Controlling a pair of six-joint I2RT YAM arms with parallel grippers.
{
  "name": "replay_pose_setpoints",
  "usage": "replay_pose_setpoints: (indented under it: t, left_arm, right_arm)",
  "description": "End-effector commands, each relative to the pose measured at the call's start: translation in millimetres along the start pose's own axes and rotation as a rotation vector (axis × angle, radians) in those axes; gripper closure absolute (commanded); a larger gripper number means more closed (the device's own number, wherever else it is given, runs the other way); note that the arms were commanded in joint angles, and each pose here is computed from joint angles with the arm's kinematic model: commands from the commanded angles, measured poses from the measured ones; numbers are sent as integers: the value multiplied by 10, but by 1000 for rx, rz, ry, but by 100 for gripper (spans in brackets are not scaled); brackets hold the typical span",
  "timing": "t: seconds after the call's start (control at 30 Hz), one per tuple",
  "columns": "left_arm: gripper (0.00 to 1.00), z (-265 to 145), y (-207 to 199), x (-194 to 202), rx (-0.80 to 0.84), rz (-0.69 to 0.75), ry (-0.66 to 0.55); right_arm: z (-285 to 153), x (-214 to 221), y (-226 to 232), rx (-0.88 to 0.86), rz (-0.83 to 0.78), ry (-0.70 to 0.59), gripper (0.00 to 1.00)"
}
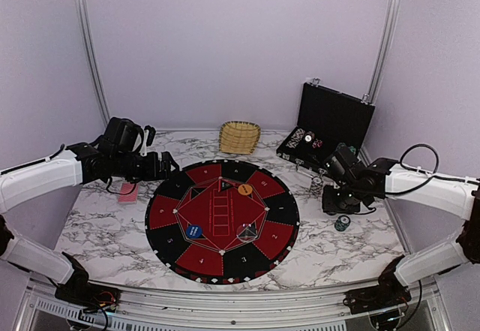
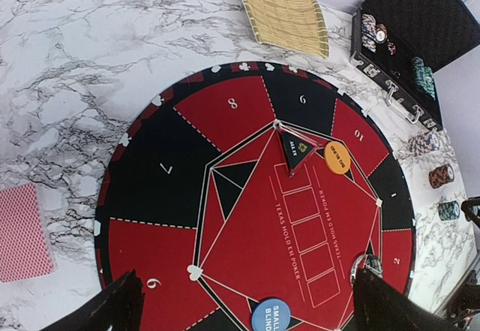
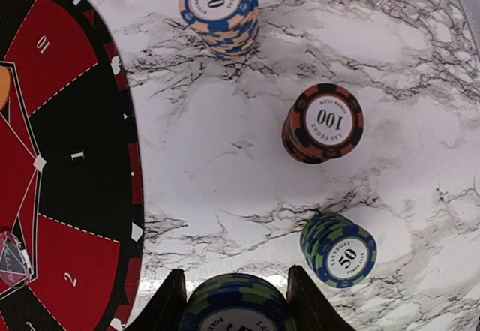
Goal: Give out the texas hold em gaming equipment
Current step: Place the poker chips pile in the dealer area.
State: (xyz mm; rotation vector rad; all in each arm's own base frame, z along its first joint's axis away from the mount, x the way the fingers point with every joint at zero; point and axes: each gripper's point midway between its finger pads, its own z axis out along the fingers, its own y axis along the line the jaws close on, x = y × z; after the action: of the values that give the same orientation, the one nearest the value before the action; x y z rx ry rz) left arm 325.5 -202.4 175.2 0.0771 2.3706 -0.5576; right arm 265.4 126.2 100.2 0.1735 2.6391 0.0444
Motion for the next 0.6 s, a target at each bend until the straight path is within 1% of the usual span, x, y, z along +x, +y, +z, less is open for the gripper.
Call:
replay_pose_setpoints:
  t: [0.0,0.57]
  left_arm:
    - [1,-55,4,-38,11,-9,-22]
    - [1,-21,48,-4,5,-20,-12]
  right_arm:
    - [-82,-117,237,-37,-4,-37,63]
    - [-51,-39,925,-115,-150,-47,63]
